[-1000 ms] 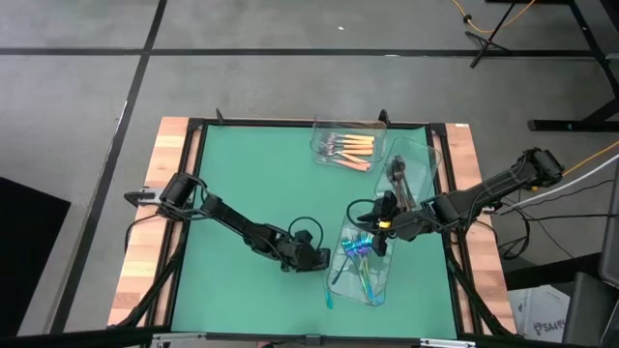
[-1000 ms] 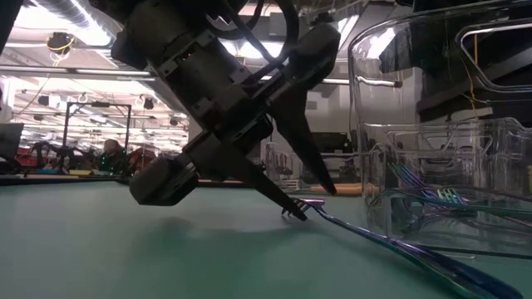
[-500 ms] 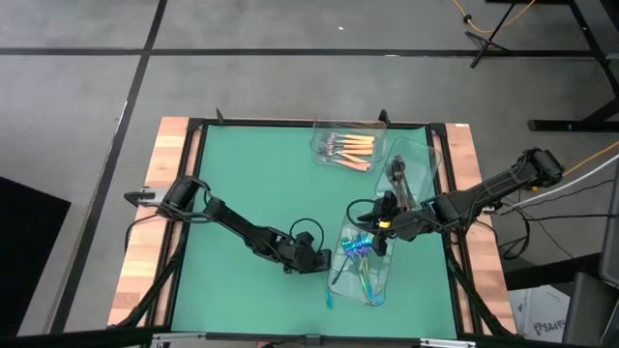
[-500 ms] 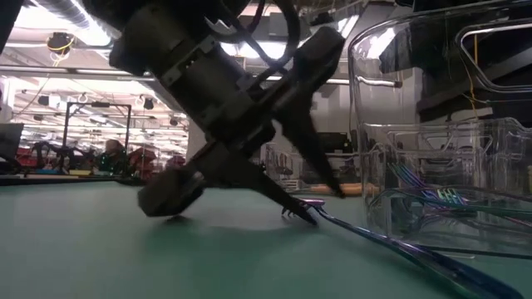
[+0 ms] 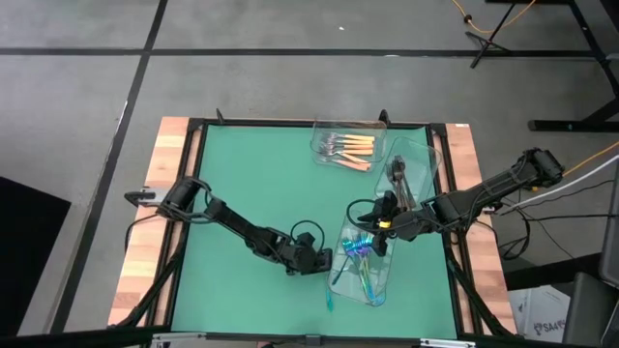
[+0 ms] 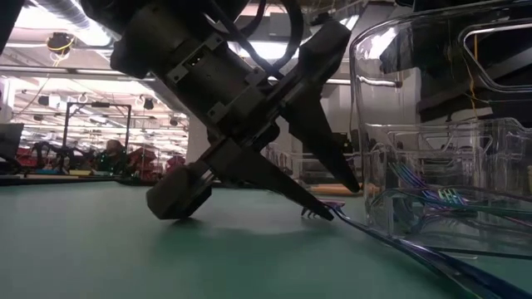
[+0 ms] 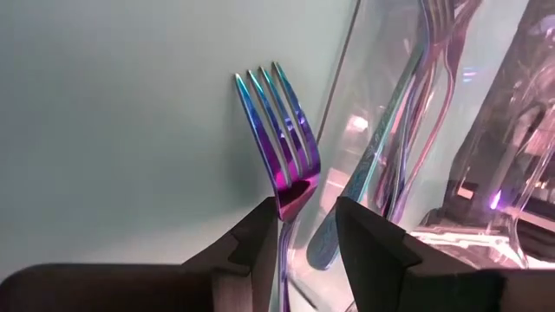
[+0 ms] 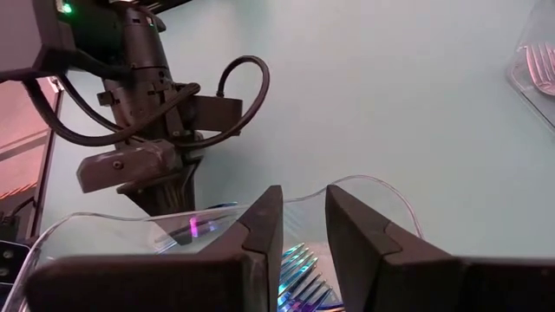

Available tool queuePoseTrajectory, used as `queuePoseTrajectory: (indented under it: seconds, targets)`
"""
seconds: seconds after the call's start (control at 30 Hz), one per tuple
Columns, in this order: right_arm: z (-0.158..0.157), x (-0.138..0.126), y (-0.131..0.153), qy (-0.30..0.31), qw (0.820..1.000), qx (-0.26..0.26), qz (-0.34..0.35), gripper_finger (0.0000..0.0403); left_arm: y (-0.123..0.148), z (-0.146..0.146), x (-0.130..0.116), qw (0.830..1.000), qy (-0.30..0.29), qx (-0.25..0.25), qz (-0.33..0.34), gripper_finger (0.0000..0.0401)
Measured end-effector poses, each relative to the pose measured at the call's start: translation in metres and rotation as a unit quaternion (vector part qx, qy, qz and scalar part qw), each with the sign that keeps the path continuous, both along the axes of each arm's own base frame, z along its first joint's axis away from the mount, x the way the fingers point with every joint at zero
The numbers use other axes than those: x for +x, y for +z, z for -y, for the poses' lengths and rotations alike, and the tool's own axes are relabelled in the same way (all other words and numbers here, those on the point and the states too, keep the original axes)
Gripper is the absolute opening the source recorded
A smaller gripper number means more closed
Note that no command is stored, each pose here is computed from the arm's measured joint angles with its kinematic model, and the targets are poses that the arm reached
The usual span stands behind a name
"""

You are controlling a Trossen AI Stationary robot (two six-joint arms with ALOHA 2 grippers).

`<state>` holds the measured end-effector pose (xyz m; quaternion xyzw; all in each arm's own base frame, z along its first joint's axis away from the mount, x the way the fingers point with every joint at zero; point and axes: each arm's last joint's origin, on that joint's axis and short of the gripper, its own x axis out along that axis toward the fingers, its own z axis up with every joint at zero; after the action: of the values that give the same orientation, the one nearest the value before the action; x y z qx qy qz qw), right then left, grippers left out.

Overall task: Sort silverware by color (type)
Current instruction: Put the blue fork into the bottom transparent bin

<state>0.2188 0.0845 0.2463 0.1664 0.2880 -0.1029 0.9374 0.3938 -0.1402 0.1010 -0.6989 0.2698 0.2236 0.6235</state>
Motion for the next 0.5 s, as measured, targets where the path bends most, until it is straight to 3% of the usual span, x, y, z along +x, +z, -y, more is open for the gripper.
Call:
queuePoseTrajectory:
  seconds: [0.2,0.5]
  targets:
    - [0.0,0.0,0.0,0.0,1.0,0.0,0.0,0.0078,-0.0019,-0.0036,0.0002,1.0,0.005,0.002,-0.008,0.0099]
    - [0.0004,0.0002,0.0,0.013,1.0,-0.019,-0.002,0.0078,-0.0027,-0.0034,-0.0004,1.0,-0.007,0.017,-0.008,0.0029]
